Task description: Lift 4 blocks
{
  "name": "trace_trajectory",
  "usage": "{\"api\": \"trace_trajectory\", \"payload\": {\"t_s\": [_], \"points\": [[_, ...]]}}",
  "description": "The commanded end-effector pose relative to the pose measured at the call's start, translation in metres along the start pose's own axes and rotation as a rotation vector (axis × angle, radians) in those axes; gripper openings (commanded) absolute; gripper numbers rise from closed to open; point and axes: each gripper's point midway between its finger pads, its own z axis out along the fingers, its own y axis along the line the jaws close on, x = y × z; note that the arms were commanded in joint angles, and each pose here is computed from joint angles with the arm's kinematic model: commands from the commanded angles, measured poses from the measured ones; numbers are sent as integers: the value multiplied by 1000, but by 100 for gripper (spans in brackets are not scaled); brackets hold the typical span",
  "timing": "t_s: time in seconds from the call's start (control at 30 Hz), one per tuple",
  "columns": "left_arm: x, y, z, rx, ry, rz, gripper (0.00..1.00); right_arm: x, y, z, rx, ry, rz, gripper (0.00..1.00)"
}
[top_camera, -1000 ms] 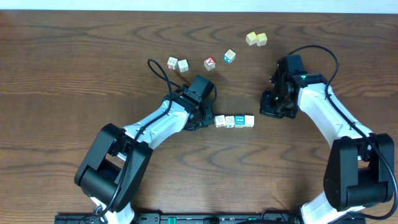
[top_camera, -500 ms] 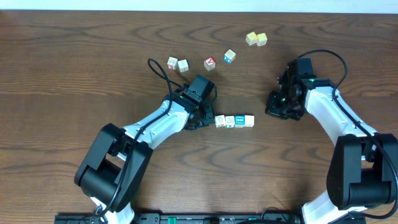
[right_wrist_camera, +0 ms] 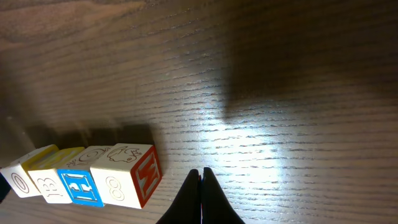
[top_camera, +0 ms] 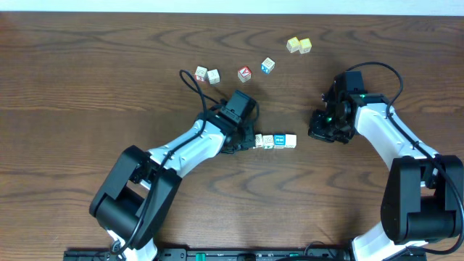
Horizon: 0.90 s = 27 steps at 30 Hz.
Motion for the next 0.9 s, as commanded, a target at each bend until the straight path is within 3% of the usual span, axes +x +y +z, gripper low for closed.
{"api": "trace_trajectory", "payload": {"t_s": [0.0, 0.87], "points": [[2, 1, 5, -2, 0, -10, 7, 1, 0, 0, -8, 3, -15, 1], [-4, -1, 19, 11, -19, 2, 7, 4, 2, 0, -23, 15, -14, 1]]}}
